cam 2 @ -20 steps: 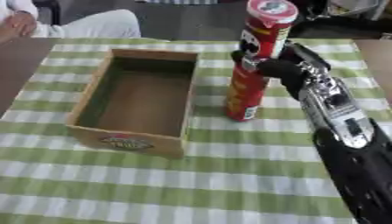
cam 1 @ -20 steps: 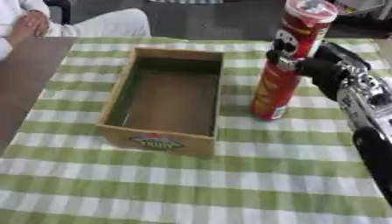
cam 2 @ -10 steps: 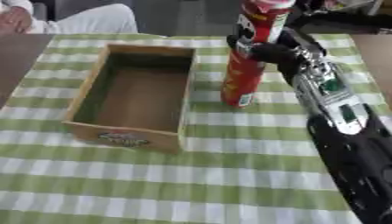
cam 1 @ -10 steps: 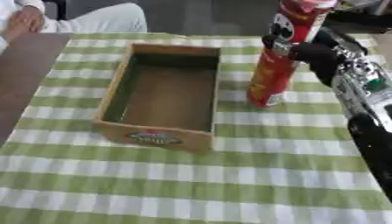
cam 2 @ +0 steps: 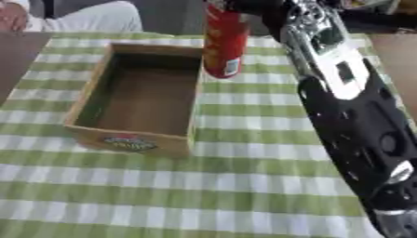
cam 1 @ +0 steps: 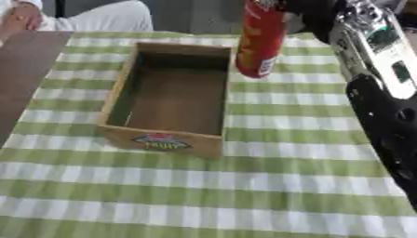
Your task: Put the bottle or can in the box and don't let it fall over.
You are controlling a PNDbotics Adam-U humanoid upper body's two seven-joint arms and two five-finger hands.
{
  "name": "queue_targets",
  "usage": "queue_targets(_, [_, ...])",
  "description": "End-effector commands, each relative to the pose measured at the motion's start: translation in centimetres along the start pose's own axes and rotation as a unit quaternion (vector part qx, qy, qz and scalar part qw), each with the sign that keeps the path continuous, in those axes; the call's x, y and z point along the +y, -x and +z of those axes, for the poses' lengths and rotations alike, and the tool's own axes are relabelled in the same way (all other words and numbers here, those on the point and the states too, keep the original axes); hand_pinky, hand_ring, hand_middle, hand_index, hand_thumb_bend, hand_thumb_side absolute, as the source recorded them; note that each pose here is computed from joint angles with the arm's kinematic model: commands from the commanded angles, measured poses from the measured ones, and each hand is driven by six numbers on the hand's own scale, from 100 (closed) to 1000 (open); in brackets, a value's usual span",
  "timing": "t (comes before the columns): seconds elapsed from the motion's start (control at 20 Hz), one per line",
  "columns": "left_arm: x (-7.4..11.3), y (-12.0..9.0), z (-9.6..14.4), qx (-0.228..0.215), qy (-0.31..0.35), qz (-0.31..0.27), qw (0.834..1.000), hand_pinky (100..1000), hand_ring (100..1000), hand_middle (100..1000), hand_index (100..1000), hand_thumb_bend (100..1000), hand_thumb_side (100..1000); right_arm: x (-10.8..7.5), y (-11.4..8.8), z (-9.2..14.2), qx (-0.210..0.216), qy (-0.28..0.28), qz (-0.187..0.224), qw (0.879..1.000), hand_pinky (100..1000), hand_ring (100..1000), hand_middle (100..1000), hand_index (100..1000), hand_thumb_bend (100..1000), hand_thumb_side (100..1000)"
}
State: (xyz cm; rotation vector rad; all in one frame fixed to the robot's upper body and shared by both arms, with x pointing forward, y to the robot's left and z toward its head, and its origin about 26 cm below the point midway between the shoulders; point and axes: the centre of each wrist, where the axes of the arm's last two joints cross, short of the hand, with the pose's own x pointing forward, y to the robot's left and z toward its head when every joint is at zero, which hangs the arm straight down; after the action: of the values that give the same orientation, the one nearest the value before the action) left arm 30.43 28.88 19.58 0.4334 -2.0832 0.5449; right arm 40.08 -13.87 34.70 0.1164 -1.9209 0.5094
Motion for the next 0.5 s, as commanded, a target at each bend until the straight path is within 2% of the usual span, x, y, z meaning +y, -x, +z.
queue_targets(0.05, [0.1, -0.7, -0.4, -0.018, 0.006, -0.003, 1.000, 674, 699, 645, 714, 295, 596, 1.7, -2.2, -0.6, -0.025, -0.020, 0.000, 1.000, 984, 1000, 951, 232, 100, 167])
queue_targets(0.3, [-0.1, -0.9, -0.5, -0.022, 0.001, 0.004, 1.000, 675, 700, 646, 715, 298, 595, 4.6, -3.0, -1.9, -0.029, -0.052, -0.010, 0.998, 978, 1000, 949, 237, 100, 159])
queue_targets(0.5, [-0.4, -1.2, -0.6, -0.025, 0.003, 0.013, 1.000, 676, 701, 646, 716, 298, 594, 6.2, -3.0, -2.7, -0.037, -0.071, -0.016, 0.997, 983, 1000, 952, 241, 100, 168])
